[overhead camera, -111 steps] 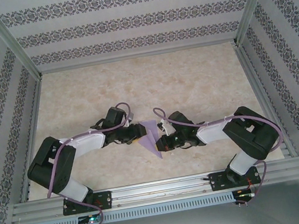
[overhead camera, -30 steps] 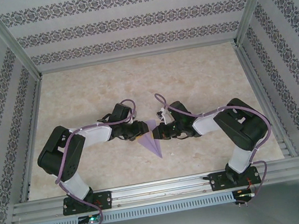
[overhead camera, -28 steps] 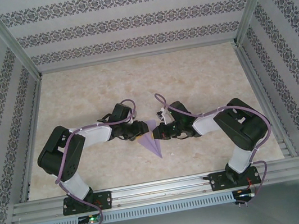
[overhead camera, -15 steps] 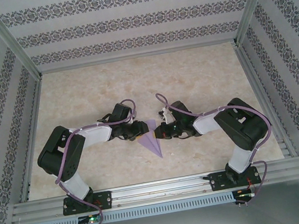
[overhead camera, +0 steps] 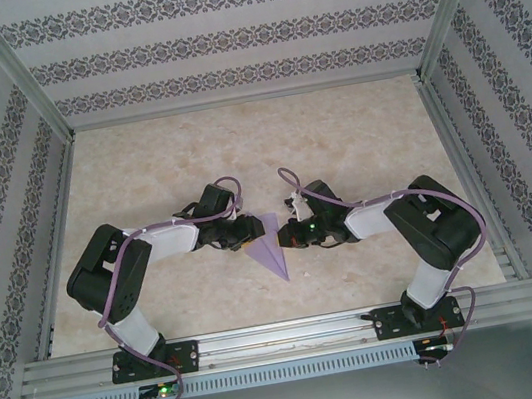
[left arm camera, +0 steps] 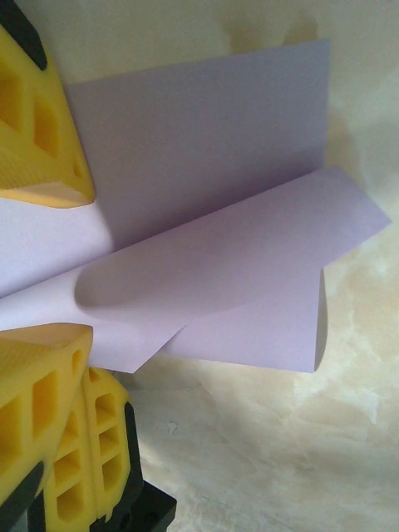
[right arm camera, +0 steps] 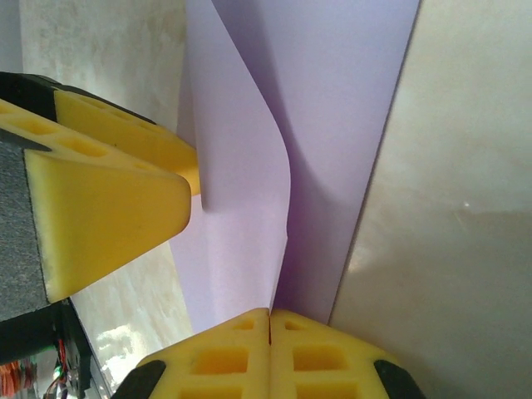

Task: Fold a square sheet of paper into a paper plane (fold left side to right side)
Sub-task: Fourth fold the wing at the center of the table.

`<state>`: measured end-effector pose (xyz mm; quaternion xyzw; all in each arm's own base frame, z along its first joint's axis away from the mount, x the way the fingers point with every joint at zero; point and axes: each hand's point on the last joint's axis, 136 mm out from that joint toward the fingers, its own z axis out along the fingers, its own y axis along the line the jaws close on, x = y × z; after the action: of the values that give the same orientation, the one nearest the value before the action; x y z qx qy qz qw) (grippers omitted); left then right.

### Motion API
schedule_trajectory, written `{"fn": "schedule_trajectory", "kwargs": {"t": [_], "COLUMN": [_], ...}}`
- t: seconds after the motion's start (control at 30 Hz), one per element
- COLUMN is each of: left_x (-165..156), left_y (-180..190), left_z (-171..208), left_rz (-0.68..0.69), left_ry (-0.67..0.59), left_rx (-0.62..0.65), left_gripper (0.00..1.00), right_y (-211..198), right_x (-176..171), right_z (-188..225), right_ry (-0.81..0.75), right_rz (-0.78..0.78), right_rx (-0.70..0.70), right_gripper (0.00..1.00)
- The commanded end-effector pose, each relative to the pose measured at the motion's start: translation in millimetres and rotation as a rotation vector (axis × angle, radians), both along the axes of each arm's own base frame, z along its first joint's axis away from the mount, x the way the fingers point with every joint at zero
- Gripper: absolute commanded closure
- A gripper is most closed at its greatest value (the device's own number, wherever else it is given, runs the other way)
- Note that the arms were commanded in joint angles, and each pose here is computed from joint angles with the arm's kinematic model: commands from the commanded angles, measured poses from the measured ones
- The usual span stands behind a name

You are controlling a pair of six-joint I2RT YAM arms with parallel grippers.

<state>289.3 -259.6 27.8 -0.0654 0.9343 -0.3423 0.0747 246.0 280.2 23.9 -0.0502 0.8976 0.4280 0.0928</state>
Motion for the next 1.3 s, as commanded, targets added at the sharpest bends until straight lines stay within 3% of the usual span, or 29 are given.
{"fn": "schedule_trajectory", "kwargs": {"t": [0.0,0.63,0.97,1.07,1.27], "left_x": [-10,-9,-4,-2,0], "left_y": [9,6,0,0,5], "left_z": [-13,-8,10,20,41], "left_rz": [-0.001,0.001,0.002,0.004,0.01], "left_ry": [0.024,0.013,-0.028,-0.054,-0.112], "left_rx": [0.078,0.056,0.008,0.003,0.007], "left_gripper": [0.57,0.56,0.47,0.4,0.41], "right_y": [-6,-16,-25,-28,-29], "right_x": [1,-6,-13,-14,-16], "right_z": [0,-26,-46,-50,-56], "right_ry": [-0.02,0.027,0.072,0.084,0.103], "right_rz": [-0.005,-0.02,-0.03,-0.036,-0.041], "right_rx": [-0.021,-0.109,-0.197,-0.215,-0.228], "right_gripper": [0.99,1.0,1.0,1.0,1.0]}}
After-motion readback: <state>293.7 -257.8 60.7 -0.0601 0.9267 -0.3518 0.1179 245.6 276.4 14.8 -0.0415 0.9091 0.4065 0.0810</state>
